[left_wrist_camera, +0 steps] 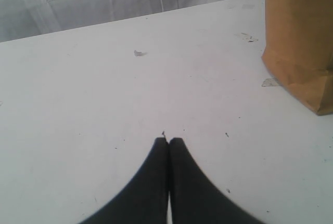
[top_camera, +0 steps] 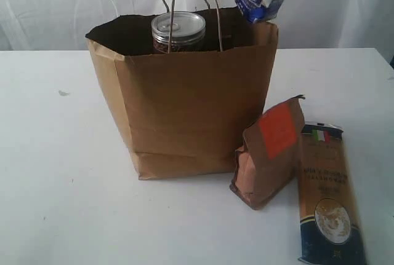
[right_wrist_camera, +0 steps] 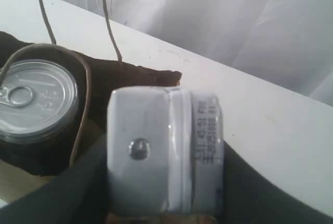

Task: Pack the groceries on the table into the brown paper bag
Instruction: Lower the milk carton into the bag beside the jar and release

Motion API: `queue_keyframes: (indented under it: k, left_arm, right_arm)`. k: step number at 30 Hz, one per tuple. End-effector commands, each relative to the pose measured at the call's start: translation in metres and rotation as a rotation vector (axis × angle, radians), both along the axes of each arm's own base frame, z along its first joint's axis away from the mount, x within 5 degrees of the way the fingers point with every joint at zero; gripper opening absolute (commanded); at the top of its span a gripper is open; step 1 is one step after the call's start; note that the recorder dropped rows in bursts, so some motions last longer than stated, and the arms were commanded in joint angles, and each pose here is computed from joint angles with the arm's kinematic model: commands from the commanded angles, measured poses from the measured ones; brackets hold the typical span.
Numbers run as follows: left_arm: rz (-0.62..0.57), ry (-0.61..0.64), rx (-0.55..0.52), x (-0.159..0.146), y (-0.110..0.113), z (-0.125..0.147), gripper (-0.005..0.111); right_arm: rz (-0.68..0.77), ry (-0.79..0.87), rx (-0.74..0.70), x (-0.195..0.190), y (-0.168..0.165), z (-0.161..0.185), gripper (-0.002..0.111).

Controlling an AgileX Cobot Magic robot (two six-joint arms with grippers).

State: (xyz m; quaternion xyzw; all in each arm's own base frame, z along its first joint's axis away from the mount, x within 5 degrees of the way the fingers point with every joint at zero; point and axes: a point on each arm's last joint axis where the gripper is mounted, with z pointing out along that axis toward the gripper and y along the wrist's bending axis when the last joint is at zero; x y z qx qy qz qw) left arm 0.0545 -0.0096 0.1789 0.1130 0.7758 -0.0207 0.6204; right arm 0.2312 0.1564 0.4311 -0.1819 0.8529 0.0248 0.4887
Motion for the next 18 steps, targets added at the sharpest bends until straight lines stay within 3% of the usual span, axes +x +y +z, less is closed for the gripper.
queue_keyframes:
  k: [1, 18]
  left_arm:
    - [0.003, -0.003, -0.003, 0.0, 0.0, -0.001, 0.0]
    - [0.003, -0.003, -0.003, 0.0, 0.0, -0.001, 0.0]
  right_arm:
    - [0.049, 0.012, 0.013, 0.008, 0.001, -0.002, 0.0]
    - [0.08, 0.062, 0.018, 0.038, 0.008, -0.025, 0.0]
